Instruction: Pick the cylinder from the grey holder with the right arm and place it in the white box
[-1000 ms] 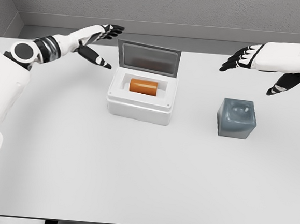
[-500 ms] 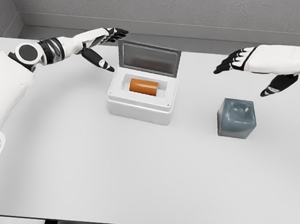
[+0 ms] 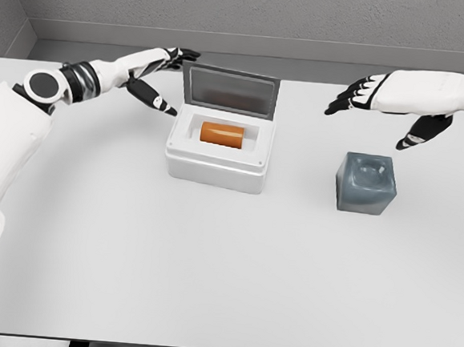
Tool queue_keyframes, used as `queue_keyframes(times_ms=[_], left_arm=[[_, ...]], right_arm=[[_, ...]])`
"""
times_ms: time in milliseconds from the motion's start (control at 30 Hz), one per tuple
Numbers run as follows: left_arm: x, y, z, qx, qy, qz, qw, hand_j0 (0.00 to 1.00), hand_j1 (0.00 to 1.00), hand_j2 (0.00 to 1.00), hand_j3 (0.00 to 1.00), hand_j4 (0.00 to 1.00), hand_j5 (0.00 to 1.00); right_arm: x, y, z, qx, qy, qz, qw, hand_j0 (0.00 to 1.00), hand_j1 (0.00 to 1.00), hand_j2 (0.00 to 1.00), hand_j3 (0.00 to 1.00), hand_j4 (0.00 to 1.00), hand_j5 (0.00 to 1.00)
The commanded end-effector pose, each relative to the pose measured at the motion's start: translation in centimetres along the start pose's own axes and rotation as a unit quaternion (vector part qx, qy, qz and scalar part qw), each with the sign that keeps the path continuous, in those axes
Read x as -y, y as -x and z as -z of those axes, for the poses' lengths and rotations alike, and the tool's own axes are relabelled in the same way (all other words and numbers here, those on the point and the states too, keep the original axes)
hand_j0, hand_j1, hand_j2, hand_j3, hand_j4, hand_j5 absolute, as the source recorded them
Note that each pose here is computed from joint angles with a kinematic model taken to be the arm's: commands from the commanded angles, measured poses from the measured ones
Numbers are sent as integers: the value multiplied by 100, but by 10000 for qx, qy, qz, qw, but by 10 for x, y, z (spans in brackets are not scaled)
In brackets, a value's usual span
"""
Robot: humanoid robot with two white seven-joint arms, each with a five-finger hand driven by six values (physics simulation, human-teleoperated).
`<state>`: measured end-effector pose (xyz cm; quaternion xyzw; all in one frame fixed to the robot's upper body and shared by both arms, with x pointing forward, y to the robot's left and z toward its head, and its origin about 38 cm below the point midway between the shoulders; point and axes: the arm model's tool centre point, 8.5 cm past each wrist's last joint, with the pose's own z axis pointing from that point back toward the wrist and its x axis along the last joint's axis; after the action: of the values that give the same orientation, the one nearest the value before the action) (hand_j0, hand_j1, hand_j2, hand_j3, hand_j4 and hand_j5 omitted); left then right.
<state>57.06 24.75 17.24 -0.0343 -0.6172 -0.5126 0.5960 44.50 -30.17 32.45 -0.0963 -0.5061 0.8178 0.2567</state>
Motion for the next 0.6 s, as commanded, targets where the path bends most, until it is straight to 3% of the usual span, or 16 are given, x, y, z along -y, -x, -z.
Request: queue_keyframes(times_ms=[0, 567], left_arm=[[-5, -5, -2, 88, -27, 63, 9999, 100, 100, 100, 100, 100, 100], [-10, -7, -24, 280, -39, 338, 9990, 100, 100, 100, 100, 100, 100]], right_arm=[[0, 1, 1, -4, 16, 39, 10000, 100, 100, 100, 100, 100, 100], [-1, 4, 0, -44, 16, 80, 10000, 100, 100, 100, 100, 100, 100]])
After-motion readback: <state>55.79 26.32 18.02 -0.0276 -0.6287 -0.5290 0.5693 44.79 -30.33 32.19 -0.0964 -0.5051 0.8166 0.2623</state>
